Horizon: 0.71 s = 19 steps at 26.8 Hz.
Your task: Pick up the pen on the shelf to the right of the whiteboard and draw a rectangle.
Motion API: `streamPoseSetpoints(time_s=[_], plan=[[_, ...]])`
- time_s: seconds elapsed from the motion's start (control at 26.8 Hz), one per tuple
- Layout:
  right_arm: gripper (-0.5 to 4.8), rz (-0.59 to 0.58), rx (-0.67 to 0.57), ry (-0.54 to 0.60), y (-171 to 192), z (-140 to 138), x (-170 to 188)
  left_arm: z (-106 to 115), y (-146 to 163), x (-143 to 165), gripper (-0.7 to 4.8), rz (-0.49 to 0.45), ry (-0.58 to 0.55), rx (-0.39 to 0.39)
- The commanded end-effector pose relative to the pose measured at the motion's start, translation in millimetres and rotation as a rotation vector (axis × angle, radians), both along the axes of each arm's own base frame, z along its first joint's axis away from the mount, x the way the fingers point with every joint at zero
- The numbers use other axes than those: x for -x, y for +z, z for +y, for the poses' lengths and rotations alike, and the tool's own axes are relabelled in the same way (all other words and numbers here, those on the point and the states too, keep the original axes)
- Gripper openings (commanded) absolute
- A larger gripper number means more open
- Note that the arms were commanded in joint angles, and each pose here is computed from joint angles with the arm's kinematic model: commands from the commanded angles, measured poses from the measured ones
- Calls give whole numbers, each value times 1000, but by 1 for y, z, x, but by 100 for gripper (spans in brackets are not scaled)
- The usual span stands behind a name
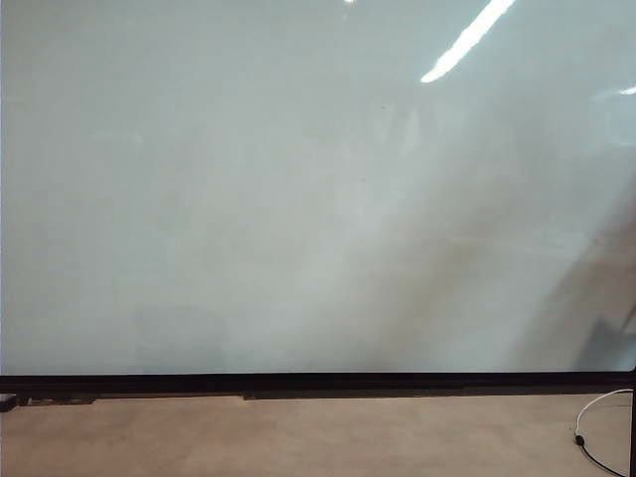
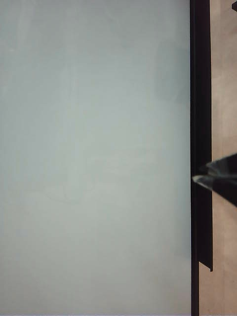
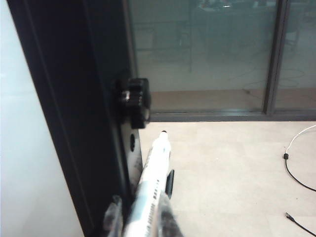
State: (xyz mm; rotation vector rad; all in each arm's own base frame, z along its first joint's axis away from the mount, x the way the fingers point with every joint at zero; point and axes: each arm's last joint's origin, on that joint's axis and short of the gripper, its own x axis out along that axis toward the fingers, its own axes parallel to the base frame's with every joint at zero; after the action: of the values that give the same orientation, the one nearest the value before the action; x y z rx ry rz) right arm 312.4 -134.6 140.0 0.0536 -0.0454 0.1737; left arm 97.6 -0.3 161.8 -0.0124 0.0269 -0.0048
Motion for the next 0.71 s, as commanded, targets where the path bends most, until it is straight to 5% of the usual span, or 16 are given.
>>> streamPoseSetpoints(time_s=[0.04, 0.41, 0.71], plan=[[111, -22, 7, 3, 3, 0, 0, 0, 2, 0, -5, -9, 0, -5], [7, -22, 6, 7, 3, 0, 0, 0, 2, 0, -4, -9, 0, -5], [-4, -54, 18, 14, 8, -1, 1, 0, 2, 0, -4, -9, 0, -5]])
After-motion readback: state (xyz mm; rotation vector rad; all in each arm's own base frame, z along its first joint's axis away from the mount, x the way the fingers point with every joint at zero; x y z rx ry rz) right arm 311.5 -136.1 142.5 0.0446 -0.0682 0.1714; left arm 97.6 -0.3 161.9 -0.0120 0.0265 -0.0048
